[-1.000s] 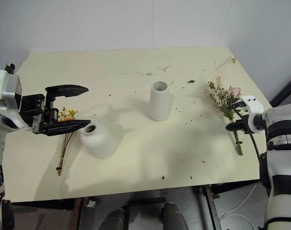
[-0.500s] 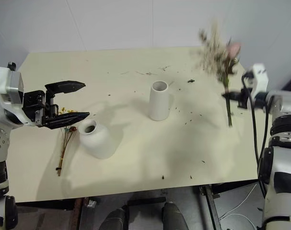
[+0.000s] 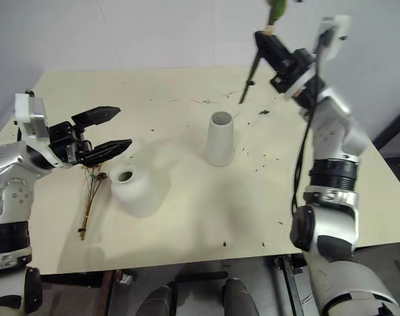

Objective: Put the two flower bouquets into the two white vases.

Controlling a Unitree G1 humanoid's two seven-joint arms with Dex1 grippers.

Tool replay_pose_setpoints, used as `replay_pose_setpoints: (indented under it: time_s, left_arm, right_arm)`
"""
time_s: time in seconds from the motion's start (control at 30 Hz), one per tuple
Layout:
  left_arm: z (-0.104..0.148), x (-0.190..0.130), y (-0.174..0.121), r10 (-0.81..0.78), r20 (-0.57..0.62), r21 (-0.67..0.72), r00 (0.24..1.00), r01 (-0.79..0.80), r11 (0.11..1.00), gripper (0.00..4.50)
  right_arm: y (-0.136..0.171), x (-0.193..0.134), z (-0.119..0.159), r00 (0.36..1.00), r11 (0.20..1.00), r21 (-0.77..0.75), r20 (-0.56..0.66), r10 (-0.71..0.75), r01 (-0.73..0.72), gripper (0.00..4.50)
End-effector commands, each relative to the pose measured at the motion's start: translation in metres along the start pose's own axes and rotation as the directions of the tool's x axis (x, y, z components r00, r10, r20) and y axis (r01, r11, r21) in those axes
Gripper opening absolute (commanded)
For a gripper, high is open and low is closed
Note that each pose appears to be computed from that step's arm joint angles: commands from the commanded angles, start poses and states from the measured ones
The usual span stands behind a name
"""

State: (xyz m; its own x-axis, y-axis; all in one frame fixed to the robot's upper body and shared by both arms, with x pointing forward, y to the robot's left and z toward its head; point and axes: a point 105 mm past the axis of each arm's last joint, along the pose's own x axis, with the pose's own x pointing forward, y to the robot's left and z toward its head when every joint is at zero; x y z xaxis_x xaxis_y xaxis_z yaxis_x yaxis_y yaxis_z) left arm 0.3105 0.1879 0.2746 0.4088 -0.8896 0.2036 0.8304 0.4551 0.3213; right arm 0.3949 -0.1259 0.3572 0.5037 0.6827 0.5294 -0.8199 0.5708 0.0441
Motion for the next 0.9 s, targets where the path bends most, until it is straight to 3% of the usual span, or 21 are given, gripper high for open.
replay_pose_setpoints:
  time_s: [0.03,0.3,0.47,0.9]
  left_arm:
    - [0.012,-0.002,0.001,0.021,0.021,0.054,1.0,-0.022,0.998,4.5]
    - [0.011,-0.009,-0.002,0.074,0.021,0.058,0.997,-0.075,0.995,4.5]
    - [0.015,-0.012,-0.002,0.098,0.027,0.073,0.995,-0.1,0.992,4.5]
    - [0.019,-0.014,-0.004,0.114,0.04,0.082,0.993,-0.117,0.99,4.5]
  right_arm:
    - [0.021,0.015,0.014,0.995,0.997,-0.022,0.06,0.08,-0.079,0.01]
    - [0.028,0.021,-0.02,0.994,0.994,0.007,0.017,0.108,-0.108,0.01]
    - [0.022,0.008,-0.053,0.99,0.989,-0.078,-0.065,0.123,-0.128,0.01]
    - [0.026,0.015,-0.023,0.981,0.983,-0.036,0.063,0.182,-0.18,0.01]
